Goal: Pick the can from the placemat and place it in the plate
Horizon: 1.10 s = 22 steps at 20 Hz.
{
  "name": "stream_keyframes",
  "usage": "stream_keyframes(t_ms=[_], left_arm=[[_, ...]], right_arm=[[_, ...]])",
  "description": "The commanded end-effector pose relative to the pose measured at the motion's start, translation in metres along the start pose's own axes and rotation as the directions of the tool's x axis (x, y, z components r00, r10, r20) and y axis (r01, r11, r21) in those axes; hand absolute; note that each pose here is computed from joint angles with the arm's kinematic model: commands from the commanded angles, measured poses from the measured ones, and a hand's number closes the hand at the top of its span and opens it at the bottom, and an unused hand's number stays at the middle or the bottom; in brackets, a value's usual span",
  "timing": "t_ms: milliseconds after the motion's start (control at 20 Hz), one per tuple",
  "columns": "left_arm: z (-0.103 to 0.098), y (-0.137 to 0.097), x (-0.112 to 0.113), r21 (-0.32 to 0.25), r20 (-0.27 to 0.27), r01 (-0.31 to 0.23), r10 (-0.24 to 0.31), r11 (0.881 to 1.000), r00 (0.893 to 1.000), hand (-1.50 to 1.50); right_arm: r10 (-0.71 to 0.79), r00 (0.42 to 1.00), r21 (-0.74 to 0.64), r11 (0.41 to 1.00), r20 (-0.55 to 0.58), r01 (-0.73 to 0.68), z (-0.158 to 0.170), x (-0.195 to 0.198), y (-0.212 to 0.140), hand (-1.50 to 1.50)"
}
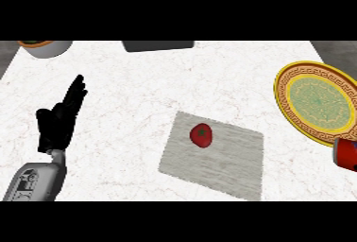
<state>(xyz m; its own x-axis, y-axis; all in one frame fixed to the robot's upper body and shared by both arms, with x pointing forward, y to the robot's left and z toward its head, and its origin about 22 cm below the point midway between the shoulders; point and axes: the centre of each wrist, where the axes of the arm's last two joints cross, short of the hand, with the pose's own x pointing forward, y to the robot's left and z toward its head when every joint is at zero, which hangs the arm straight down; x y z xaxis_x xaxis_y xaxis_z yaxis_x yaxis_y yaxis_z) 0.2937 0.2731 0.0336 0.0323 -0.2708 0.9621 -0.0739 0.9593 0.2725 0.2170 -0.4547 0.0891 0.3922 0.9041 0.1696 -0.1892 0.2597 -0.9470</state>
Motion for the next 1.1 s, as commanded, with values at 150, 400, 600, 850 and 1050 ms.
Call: stream_keyframes(t_ms=[150,400,600,850,1050], left_arm=[[-0.003,0.009,0.008,0.001,0.009,-0.001,0.001,1.0,1.0,0.0],[-0.003,0.006,0.007,-0.026,0.018,0.008,-0.007,1.0,1.0,0.0],[-0.005,-0.021,0.011,-0.074,0.046,-0.003,0.007,0.997,0.999,0.0],[-0.001,-0.019,0.007,-0.08,0.037,0.009,-0.006,0.997,0.999,0.0],[-0.008,-0.016,0.016,-0.082,0.034,-0.004,0.007,0.997,0.999,0.0]], right_arm=[[-0.078,0.977,-0.369,0.917,0.2,0.149,0.011,-0.079,-0.066,1.5],[-0.086,0.919,-0.436,0.861,0.384,0.263,0.027,-0.13,-0.079,1.5],[-0.16,0.849,-0.381,0.84,0.504,0.385,0.023,-0.149,-0.086,1.5],[-0.248,0.812,-0.247,0.87,0.529,0.427,-0.003,-0.132,-0.095,1.5],[-0.287,0.802,-0.186,0.88,0.525,0.437,-0.035,-0.089,-0.102,1.5]])
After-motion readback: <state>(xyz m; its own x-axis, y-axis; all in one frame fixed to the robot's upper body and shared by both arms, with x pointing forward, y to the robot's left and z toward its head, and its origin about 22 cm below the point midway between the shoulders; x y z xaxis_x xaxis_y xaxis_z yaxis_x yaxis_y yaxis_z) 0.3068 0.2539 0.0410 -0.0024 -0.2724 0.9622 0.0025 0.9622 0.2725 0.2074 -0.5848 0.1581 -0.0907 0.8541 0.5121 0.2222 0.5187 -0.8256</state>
